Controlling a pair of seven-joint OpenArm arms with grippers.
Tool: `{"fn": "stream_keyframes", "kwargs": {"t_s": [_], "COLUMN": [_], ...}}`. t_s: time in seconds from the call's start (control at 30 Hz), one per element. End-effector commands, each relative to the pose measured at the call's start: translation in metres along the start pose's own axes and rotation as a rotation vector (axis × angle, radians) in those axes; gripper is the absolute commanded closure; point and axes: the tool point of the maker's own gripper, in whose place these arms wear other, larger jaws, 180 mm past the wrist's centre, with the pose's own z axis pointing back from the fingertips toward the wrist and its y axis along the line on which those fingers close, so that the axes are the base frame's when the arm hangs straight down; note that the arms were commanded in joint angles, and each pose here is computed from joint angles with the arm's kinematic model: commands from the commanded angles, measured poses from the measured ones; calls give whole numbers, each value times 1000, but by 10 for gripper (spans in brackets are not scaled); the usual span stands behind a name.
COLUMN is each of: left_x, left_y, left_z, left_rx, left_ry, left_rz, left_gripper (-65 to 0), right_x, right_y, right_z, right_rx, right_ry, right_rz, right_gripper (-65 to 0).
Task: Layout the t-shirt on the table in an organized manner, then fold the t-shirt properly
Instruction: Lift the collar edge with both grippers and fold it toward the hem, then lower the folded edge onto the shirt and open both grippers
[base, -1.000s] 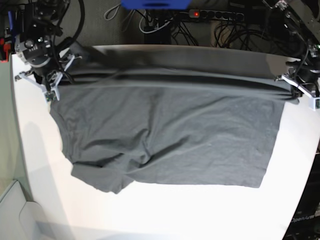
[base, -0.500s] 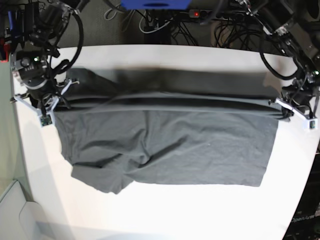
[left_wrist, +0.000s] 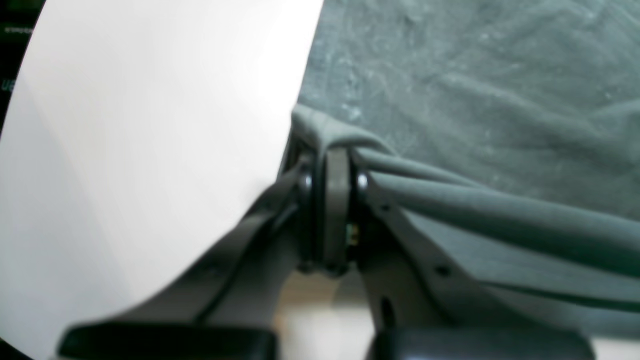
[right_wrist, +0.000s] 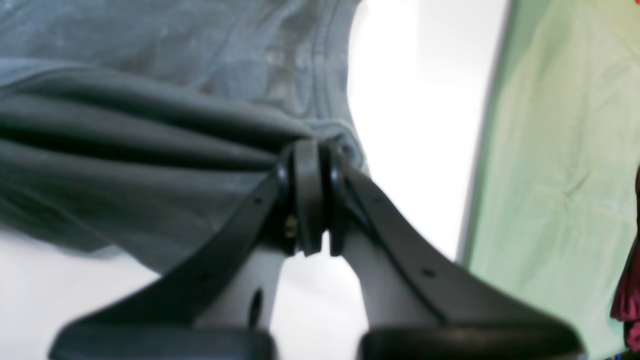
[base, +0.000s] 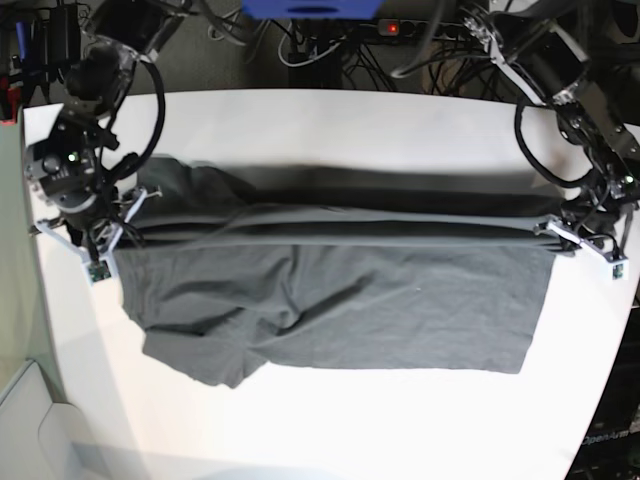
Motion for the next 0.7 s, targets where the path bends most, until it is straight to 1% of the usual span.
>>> {"fn": "stream_keyframes", "kwargs": {"t_s": [0.0,0.17,0.33,0.4,0.53,0.6,0.67], "left_x": [22,33,42,37,28,22,23], "left_y": [6,4,2,1,2,3,3], "left_z": [4,4,4,-1,-11,-16,-19], "left_rx": [16,11,6,-3,-17,-25,-29], "left_ry": [-63,-85,-102,-86,-47,-26,-43], "left_rz": [-8,-4,0,9,27,37,43], "left_gripper": [-6,-7,-8,-8,-8,-8,-8], "right_x": [12,25,42,47,48,50,52], "right_y": [-8,-10,-10,-13,-6,-3,0], "right_z": [0,-10,-19,-22,-33,-37,-40], "right_rx": [-21,-8,8,8,41,53,68], "right_ry": [-34,-46,-66,-68,-53,-70,-94], "right_rz": [-4,-1,25,27,33,30,25], "right_gripper": [0,0,0,0,0,0,0]}}
